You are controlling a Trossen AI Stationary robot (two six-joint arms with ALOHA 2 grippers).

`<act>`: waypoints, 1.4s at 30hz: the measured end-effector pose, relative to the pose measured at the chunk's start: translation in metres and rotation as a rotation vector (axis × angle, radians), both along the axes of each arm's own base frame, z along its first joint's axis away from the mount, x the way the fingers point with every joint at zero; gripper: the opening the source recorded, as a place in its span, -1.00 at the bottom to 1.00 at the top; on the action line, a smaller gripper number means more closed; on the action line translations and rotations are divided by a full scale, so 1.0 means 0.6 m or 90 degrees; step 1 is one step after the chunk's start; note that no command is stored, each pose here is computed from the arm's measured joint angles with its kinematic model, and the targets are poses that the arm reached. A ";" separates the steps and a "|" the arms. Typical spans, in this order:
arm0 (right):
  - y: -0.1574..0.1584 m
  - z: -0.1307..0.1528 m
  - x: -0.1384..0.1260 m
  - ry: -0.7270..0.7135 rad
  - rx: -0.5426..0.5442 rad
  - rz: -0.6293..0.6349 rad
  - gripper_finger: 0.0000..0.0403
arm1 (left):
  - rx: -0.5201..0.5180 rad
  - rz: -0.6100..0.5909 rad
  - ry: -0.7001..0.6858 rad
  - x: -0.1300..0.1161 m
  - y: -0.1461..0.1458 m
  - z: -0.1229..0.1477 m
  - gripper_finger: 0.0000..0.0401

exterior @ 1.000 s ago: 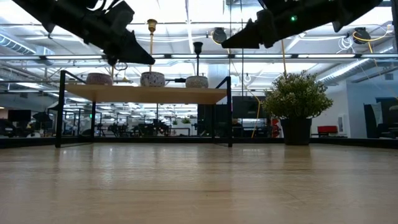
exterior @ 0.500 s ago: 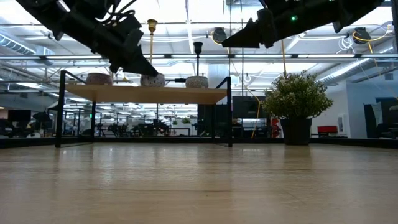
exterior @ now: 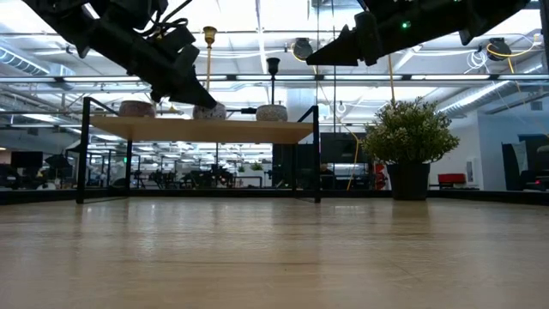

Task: Pick & Place candle stick holders
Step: Return to Home Position

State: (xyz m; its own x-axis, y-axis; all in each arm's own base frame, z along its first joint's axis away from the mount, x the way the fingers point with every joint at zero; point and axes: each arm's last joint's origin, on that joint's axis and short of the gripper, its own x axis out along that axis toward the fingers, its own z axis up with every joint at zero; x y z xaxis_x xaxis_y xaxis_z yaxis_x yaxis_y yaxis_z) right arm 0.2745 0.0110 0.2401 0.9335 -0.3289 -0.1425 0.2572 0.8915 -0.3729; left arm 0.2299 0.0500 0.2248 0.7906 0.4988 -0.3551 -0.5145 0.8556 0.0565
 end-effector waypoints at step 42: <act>0.000 0.008 0.001 -0.030 -0.008 0.003 -0.96 | 0.005 -0.160 -0.060 -0.059 -0.103 0.059 -0.91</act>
